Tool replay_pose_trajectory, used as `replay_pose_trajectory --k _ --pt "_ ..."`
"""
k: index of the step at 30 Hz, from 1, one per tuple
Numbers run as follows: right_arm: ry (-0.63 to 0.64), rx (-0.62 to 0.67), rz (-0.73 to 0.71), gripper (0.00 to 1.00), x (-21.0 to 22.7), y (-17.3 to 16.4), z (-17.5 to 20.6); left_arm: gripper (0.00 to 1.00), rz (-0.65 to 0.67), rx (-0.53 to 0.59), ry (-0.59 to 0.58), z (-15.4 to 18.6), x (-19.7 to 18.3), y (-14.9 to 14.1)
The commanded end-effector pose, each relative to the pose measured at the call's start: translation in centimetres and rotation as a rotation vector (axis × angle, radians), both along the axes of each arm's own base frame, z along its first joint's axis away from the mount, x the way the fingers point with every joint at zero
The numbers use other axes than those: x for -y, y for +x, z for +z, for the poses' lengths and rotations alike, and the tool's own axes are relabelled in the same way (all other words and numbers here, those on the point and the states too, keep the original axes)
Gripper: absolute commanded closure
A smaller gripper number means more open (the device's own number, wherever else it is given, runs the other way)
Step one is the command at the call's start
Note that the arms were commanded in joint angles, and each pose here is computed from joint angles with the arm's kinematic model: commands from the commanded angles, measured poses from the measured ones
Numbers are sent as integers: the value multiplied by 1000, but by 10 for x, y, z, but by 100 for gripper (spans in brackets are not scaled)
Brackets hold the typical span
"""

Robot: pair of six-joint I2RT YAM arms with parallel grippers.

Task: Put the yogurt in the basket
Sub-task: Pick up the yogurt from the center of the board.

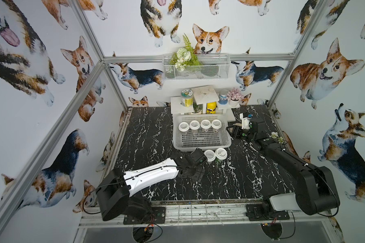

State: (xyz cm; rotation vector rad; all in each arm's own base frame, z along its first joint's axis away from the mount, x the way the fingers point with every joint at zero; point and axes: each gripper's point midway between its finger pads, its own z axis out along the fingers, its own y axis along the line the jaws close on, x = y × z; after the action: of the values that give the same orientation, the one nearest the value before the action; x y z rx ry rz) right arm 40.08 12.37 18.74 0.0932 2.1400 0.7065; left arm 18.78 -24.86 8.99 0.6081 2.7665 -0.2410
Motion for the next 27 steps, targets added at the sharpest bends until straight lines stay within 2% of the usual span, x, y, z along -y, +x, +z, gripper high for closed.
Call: replay_pose_trajectory --k 1,21,27 --pt "17 37 3 35 -2 5 10 17 -13 6 -4 3 4 2" --pt "15 35 4 36 -1 5 10 25 -11 5 11 -1 2 0" --pt "17 30 7 36 -2 6 8 34 -20 7 36 2 3 3"
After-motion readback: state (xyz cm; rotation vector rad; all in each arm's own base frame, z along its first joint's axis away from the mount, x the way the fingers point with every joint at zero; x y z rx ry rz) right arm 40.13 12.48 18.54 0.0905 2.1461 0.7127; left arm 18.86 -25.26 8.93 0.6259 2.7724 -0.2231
